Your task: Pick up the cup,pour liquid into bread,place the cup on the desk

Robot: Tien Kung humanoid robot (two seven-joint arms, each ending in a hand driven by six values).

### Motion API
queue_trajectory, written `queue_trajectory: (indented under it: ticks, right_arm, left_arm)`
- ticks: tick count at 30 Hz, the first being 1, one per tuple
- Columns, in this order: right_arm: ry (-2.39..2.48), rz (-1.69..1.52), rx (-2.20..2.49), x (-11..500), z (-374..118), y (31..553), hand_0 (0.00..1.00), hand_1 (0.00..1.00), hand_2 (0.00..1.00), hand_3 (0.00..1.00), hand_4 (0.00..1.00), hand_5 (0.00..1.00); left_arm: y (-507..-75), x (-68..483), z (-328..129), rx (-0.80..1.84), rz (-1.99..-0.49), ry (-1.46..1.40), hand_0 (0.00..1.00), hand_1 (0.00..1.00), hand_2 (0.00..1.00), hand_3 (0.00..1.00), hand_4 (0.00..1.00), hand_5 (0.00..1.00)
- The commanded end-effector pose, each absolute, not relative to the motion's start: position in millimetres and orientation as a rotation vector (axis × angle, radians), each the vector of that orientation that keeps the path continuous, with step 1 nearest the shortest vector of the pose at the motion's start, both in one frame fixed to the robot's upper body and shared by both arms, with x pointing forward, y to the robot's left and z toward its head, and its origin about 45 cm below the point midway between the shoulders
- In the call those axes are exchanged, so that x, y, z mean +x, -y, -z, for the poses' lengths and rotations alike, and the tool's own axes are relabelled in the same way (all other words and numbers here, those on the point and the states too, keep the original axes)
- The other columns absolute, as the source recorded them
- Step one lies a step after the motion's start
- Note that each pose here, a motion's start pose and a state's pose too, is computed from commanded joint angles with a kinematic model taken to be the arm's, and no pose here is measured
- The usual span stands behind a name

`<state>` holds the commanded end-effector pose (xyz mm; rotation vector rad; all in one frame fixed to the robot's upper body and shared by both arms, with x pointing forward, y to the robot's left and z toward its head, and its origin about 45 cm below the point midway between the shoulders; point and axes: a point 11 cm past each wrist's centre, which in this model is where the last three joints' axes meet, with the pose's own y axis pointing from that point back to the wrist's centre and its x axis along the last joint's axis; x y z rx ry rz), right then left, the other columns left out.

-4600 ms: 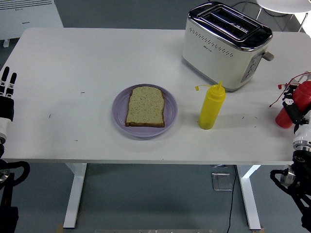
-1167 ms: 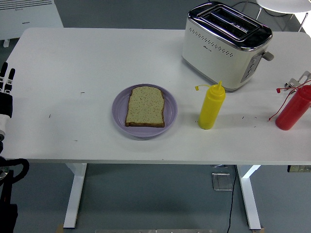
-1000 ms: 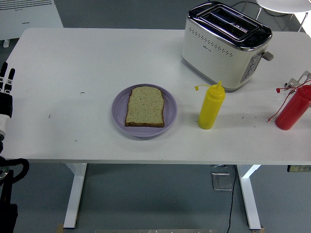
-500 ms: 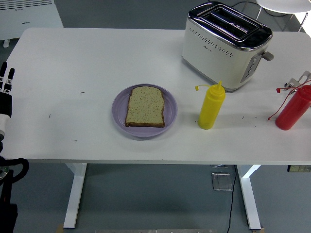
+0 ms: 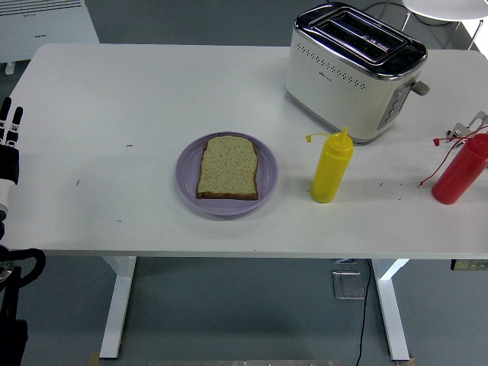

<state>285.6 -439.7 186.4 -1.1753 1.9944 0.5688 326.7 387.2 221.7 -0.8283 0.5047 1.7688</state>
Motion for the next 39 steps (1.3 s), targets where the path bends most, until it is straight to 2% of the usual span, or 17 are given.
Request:
queue_trajectory:
  ticks: [39]
  right_arm:
    - [-1.982, -0.567, -1.190, 289.7, -189.0, 436.5, 0.798, 0.708, 0.734, 0.735, 0.567, 0.420]
  left_arm:
    - [-388.0, 326.0, -221.5, -0.827, -1.771, -0.504, 0.808, 0.745, 0.739, 0.729, 0.480, 0.998]
